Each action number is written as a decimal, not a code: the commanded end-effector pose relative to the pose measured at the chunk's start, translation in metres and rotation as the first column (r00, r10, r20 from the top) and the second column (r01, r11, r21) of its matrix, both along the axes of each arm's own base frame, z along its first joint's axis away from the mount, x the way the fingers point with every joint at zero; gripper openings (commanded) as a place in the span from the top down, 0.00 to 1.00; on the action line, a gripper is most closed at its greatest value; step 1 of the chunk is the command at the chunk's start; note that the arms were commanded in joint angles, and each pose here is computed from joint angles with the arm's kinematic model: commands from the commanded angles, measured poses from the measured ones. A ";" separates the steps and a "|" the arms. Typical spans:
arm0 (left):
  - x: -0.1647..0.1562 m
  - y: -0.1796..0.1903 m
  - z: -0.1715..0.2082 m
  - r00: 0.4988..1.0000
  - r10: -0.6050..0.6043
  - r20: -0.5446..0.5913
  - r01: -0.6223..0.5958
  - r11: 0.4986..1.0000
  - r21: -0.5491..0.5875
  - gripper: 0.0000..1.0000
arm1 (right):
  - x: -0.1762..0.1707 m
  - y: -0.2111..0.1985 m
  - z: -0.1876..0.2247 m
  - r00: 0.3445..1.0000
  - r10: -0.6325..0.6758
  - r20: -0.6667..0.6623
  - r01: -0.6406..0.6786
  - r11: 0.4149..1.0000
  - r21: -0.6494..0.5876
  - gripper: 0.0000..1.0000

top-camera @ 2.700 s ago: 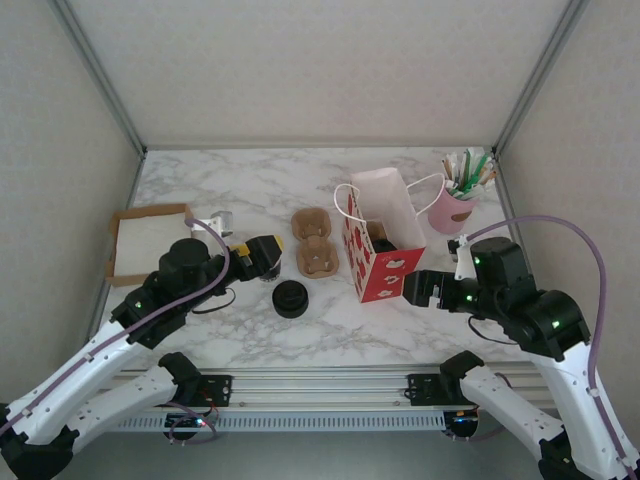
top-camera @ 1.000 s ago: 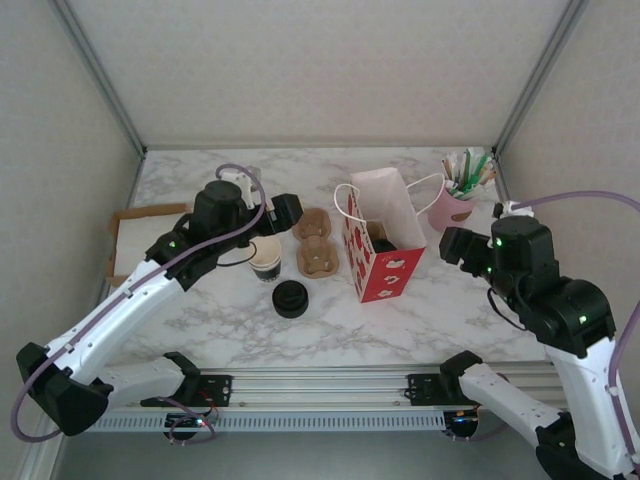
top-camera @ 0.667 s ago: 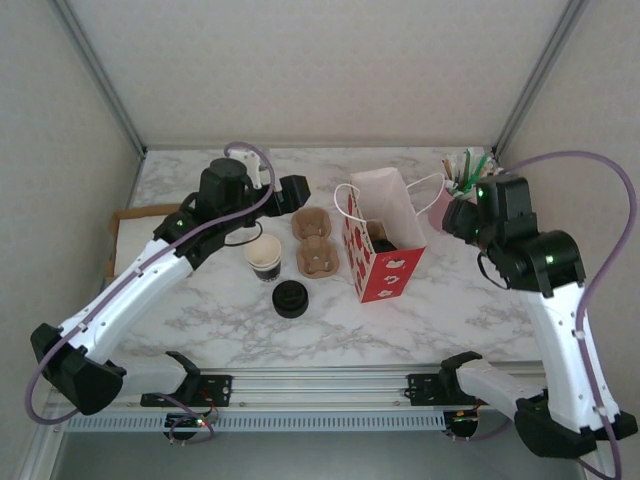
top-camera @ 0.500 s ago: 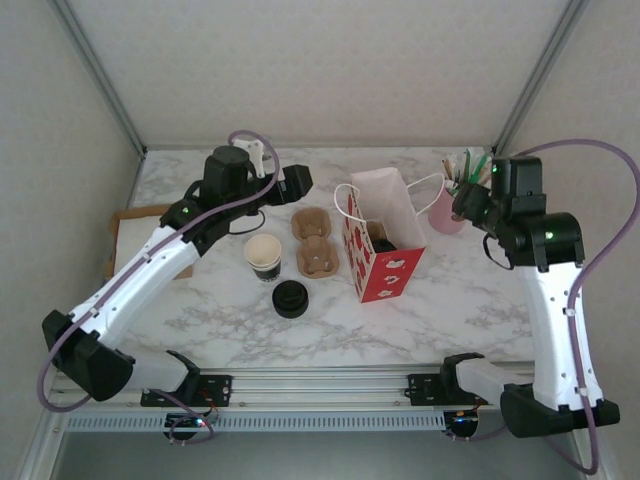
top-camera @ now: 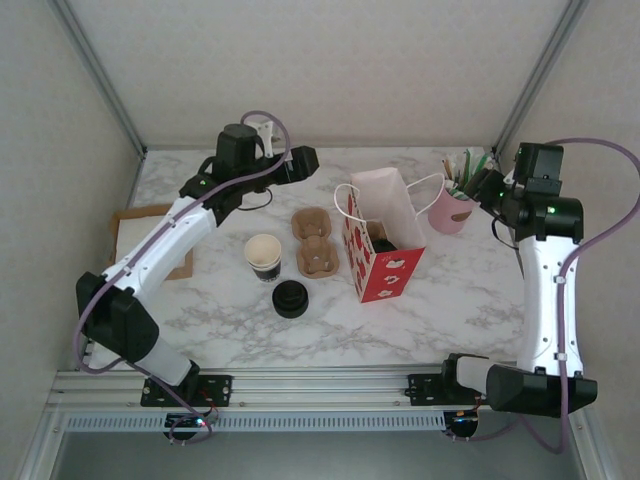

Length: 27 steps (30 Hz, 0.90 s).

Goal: Pack the takeout coffee

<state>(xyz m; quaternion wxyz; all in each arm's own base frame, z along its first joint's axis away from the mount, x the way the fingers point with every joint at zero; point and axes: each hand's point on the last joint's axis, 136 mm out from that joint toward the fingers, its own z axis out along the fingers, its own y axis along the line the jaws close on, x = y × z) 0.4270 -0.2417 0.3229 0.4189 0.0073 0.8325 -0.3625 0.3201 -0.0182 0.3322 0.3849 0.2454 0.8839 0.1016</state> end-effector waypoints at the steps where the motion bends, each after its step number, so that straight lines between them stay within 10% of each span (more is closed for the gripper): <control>1: 0.011 -0.001 0.017 0.998 -0.041 0.045 0.044 0.997 -0.062 0.02 | 0.011 -0.002 -0.011 1.000 0.015 0.001 -0.015 1.000 0.005 0.46; 16: 0.019 0.008 -0.009 0.999 -0.051 0.002 0.051 0.993 -0.102 0.00 | 0.058 -0.013 -0.050 0.998 0.017 -0.062 -0.014 0.998 0.055 0.75; 27: 0.015 0.013 -0.020 0.999 -0.046 -0.010 0.045 0.994 -0.102 0.00 | 0.090 -0.028 -0.053 0.997 -0.017 -0.070 0.018 1.000 0.005 0.78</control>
